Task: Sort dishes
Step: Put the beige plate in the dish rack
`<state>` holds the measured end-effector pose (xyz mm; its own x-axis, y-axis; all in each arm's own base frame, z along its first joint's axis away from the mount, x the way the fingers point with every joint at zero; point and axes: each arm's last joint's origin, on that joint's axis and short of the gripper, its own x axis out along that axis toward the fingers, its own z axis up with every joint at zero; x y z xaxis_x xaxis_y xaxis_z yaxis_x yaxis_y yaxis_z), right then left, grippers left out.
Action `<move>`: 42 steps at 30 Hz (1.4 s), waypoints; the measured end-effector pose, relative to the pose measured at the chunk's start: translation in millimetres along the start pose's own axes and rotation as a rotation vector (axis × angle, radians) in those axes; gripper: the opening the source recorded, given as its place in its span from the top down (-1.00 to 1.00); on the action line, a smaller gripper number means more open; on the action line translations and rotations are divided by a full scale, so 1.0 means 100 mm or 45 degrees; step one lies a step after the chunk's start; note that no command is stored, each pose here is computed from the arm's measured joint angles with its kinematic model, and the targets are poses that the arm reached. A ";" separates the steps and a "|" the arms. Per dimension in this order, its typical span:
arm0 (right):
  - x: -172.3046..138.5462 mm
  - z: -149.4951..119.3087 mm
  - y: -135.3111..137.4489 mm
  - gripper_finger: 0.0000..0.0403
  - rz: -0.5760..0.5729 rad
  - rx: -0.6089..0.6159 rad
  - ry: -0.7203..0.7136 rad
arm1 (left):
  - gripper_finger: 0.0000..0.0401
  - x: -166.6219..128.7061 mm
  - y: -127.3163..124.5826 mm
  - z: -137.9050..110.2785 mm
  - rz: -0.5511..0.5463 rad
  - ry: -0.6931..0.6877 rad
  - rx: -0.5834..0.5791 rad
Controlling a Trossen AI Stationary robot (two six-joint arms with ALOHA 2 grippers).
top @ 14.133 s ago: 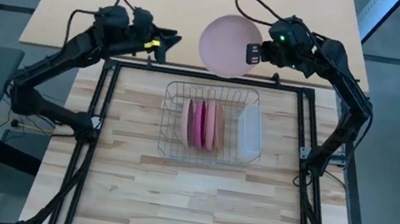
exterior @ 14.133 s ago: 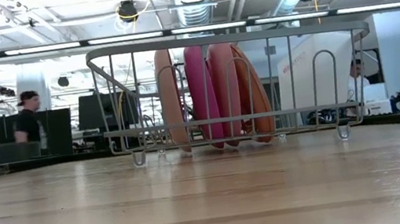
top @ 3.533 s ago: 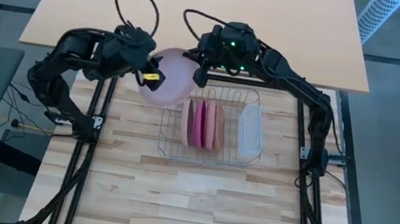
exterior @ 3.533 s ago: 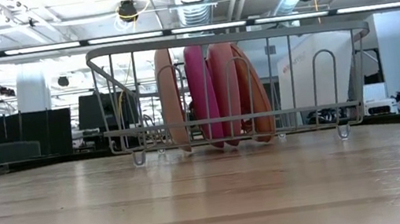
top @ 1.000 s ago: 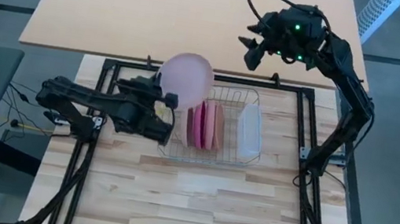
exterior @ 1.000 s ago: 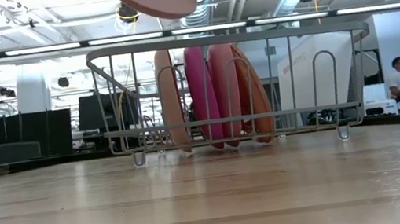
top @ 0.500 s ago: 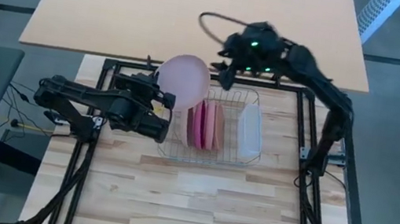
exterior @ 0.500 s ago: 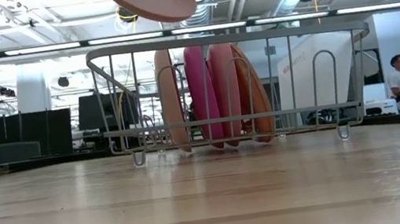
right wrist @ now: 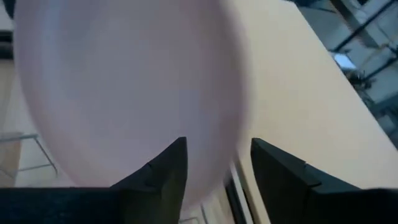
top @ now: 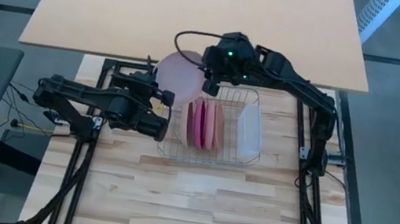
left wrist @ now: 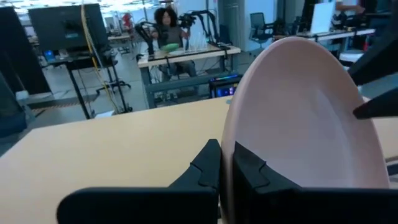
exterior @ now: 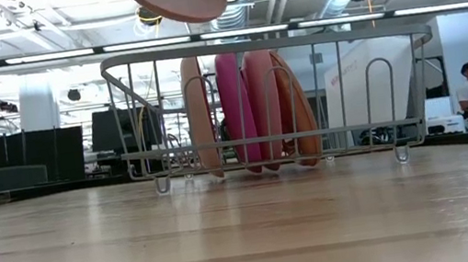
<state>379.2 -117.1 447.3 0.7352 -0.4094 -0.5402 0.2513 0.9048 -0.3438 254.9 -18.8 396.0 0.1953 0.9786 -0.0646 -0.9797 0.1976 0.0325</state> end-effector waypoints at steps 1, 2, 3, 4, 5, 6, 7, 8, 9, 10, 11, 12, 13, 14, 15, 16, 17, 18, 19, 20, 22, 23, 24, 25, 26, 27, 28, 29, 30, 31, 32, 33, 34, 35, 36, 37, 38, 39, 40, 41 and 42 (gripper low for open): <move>0.02 0.00 0.00 0.19 -0.002 -0.018 0.005 | 1.00 0.00 0.00 0.00 0.001 -0.001 0.006; 0.03 -0.01 0.00 0.22 -0.001 -0.028 0.009 | 1.00 0.00 0.00 0.00 0.000 0.000 0.010; 0.03 -0.01 0.00 0.24 -0.005 -0.031 0.005 | 1.00 0.00 0.00 0.00 0.001 -0.007 0.008; 0.06 0.00 0.00 0.26 -0.027 -0.028 0.000 | 1.00 0.00 0.00 0.00 0.001 -0.008 0.012; 0.07 0.02 -0.01 0.27 -0.057 -0.021 -0.022 | 1.00 0.00 0.00 0.00 0.002 -0.008 0.024; 0.07 0.04 -0.02 0.29 -0.081 -0.017 -0.035 | 1.00 0.00 0.00 0.00 0.002 -0.008 0.025; 0.07 0.04 -0.02 0.31 -0.089 -0.017 -0.038 | 1.00 0.00 0.00 0.00 0.001 -0.008 0.023; 0.07 0.05 -0.02 0.33 -0.091 -0.020 -0.046 | 1.00 0.00 0.00 0.00 0.001 -0.008 0.025; 0.07 0.06 -0.03 0.35 -0.097 -0.027 -0.061 | 1.00 -0.01 0.00 0.00 -0.003 -0.008 0.024; 0.07 0.06 -0.03 0.38 -0.100 -0.039 -0.069 | 1.00 -0.01 0.00 0.00 -0.004 -0.009 0.024; 0.06 0.07 -0.03 0.41 -0.101 -0.056 -0.070 | 1.00 -0.01 0.00 0.00 -0.004 -0.010 0.019; 0.05 0.07 -0.03 0.46 -0.102 -0.069 -0.071 | 1.00 -0.01 0.00 0.00 -0.004 -0.012 0.014; 0.05 0.07 -0.04 0.51 -0.102 -0.080 -0.070 | 1.00 -0.01 0.00 0.00 -0.005 -0.013 0.012; 0.05 0.07 -0.04 0.57 -0.102 -0.092 -0.068 | 1.00 -0.01 0.00 0.00 -0.005 -0.013 0.011; 0.05 0.07 -0.03 0.64 -0.101 -0.100 -0.068 | 1.00 -0.01 0.00 0.00 -0.005 -0.012 0.011; 0.05 0.07 -0.03 0.72 -0.099 -0.106 -0.068 | 1.00 -0.01 0.00 0.00 -0.005 -0.012 0.011; 0.05 0.07 -0.02 0.80 -0.097 -0.110 -0.069 | 1.00 -0.01 0.00 0.00 -0.004 -0.012 0.012; 0.05 0.07 -0.01 0.87 -0.096 -0.105 -0.073 | 1.00 -0.01 0.00 0.00 -0.004 -0.012 0.012; 0.05 0.08 -0.02 0.92 -0.097 -0.099 -0.077 | 1.00 -0.01 0.00 0.00 -0.005 -0.012 0.012; 0.05 0.08 -0.02 0.95 -0.095 -0.095 -0.078 | 1.00 -0.02 0.00 0.00 -0.006 -0.008 0.016; 0.05 0.07 -0.02 0.95 -0.095 -0.096 -0.075 | 0.96 -0.01 -0.01 -0.01 -0.009 0.028 0.043; 0.05 0.08 -0.02 0.95 -0.095 -0.102 -0.076 | 0.93 -0.01 -0.01 -0.02 -0.017 0.063 0.056; 0.05 0.08 -0.02 0.96 -0.095 -0.120 -0.078 | 0.88 -0.01 -0.01 -0.03 -0.027 0.112 0.057; 0.05 0.08 -0.02 0.97 -0.097 -0.144 -0.081 | 0.83 -0.02 -0.01 -0.04 -0.039 0.153 0.044; 0.05 0.08 -0.01 0.97 -0.097 -0.175 -0.080 | 0.77 -0.03 0.00 -0.04 -0.054 0.195 0.018; 0.05 0.08 -0.01 0.98 -0.098 -0.208 -0.081 | 0.70 -0.05 0.02 -0.03 -0.071 0.230 -0.012; 0.04 0.09 -0.03 0.98 -0.102 -0.235 -0.084 | 0.64 -0.07 0.05 -0.01 -0.085 0.253 -0.047; 0.03 0.09 -0.03 0.98 -0.108 -0.260 -0.088 | 0.57 -0.10 0.09 0.01 -0.104 0.278 -0.081; 0.03 0.10 -0.04 0.98 -0.111 -0.282 -0.091 | 0.52 -0.14 0.12 0.03 -0.125 0.297 -0.105; 0.02 0.10 -0.06 0.99 -0.115 -0.299 -0.097 | 0.46 -0.16 0.16 0.06 -0.141 0.311 -0.135; 0.01 0.11 -0.07 0.99 -0.120 -0.317 -0.103 | 0.42 -0.18 0.19 0.08 -0.156 0.322 -0.158; 0.00 0.12 -0.08 0.99 -0.125 -0.332 -0.111 | 0.38 -0.20 0.23 0.10 -0.174 0.337 -0.181; 0.00 0.12 -0.09 0.99 -0.135 -0.355 -0.118 | 0.34 -0.22 0.28 0.13 -0.191 0.352 -0.201; -0.01 0.14 -0.08 0.99 -0.157 -0.390 -0.125 | 0.32 -0.24 0.33 0.16 -0.208 0.363 -0.218; -0.01 0.16 -0.07 0.99 -0.190 -0.433 -0.133 | 0.30 -0.26 0.39 0.19 -0.227 0.379 -0.237; -0.02 0.18 -0.06 0.99 -0.222 -0.474 -0.131 | 0.28 -0.27 0.45 0.22 -0.244 0.395 -0.253; -0.03 0.19 -0.05 0.99 -0.247 -0.525 -0.131 | 0.28 -0.28 0.51 0.25 -0.258 0.409 -0.274; -0.03 0.18 -0.04 1.00 -0.258 -0.578 -0.098 | 0.27 -0.29 0.59 0.28 -0.274 0.423 -0.296; -0.04 0.19 -0.03 1.00 -0.290 -0.632 -0.095 | 0.27 -0.30 0.65 0.31 -0.289 0.437 -0.334; -0.04 0.21 -0.03 1.00 -0.333 -0.681 -0.091 | 0.27 -0.30 0.72 0.34 -0.304 0.452 -0.369; -0.05 0.22 -0.02 1.00 -0.360 -0.733 -0.065 | 0.27 -0.31 0.78 0.36 -0.320 0.470 -0.402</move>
<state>388.7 -114.0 467.2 0.7228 -0.6039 -0.3361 0.0722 0.5496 -0.8323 173.8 -31.8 436.9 0.4518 0.8073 -0.3796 -0.8820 0.3403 -0.3260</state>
